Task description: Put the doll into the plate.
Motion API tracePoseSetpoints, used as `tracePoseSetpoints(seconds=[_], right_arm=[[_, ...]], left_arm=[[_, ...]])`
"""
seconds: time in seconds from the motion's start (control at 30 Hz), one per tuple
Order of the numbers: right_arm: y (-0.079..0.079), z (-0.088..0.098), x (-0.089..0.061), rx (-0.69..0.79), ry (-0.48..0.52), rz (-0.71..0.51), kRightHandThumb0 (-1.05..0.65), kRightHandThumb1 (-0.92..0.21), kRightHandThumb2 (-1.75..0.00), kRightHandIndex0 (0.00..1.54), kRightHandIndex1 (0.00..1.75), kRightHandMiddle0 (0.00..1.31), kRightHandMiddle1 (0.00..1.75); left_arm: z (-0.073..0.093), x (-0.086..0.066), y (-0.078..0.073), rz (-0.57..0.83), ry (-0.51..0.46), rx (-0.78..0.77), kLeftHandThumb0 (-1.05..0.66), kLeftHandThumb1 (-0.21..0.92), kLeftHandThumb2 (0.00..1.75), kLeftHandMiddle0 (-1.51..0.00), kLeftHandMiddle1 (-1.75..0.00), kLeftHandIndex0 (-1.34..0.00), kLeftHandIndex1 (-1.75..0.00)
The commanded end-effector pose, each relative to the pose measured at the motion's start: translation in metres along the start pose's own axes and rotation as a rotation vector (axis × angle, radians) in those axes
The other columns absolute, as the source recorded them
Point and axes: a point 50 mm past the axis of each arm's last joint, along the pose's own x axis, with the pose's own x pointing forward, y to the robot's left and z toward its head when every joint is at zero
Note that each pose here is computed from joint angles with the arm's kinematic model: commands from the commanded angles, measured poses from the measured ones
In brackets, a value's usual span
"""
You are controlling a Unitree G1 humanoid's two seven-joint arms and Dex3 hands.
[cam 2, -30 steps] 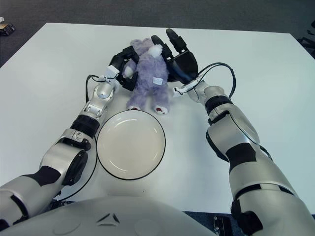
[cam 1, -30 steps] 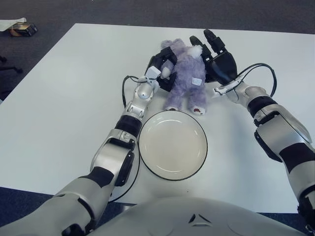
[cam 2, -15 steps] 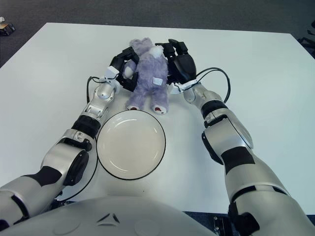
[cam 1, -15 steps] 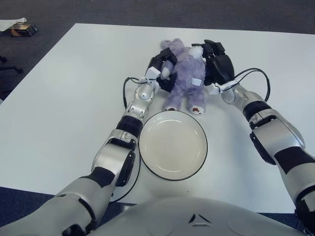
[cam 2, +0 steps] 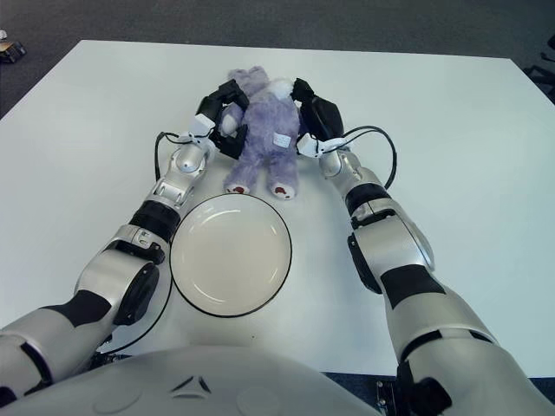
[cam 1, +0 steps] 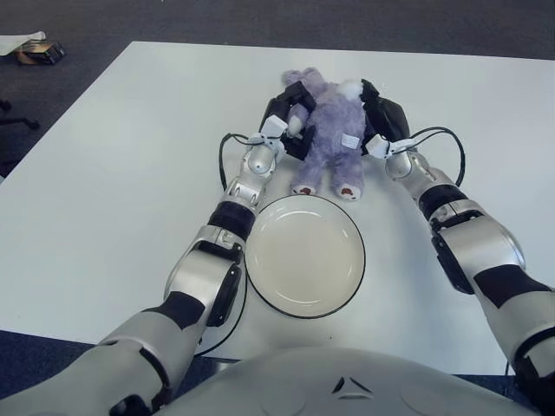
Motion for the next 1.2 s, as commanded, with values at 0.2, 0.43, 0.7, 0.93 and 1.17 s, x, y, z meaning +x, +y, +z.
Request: tracePoseSetpoints(seconds=[0.2,0.43,0.7,0.93,1.17], right_arm=[[0.000,0.002,0.004,0.119,0.067,-0.059,0.00,-0.13,-1.50,0.81,1.62,0.51,1.75],[0.001,0.001,0.005,0.158,0.114,-0.051,0.00,-0.13,-1.50,0.81,1.63,0.51,1.75],[0.002,0.001,0.005,0.169,0.128,-0.039,0.00,-0.13,-1.51,0.79,1.66,0.51,1.75],[0.003,-0.001,0.005,0.183,0.154,-0.011,0.00,-0.14,-1.51,0.78,1.67,0.51,1.75],[0.004,-0.007,0.003,0.192,0.204,0.009,0.00,-0.13,-1.54,0.76,1.74,0.52,1.75]], left_arm=[[0.001,0.003,-0.002,-0.009,0.008,0.006,0.00,-0.06,1.75,-0.87,-1.74,-0.68,-1.75],[0.001,0.003,-0.002,-0.007,0.007,0.007,0.00,-0.06,1.75,-0.87,-1.75,-0.69,-1.75],[0.000,0.003,-0.001,-0.012,0.002,-0.002,0.00,-0.06,1.75,-0.87,-1.75,-0.69,-1.75],[-0.005,0.003,0.003,-0.049,0.017,-0.061,0.00,-0.06,1.74,-0.87,-1.74,-0.68,-1.75],[-0.010,0.004,0.010,-0.079,0.050,-0.138,-0.01,-0.07,1.72,-0.91,-1.74,-0.72,-1.63]])
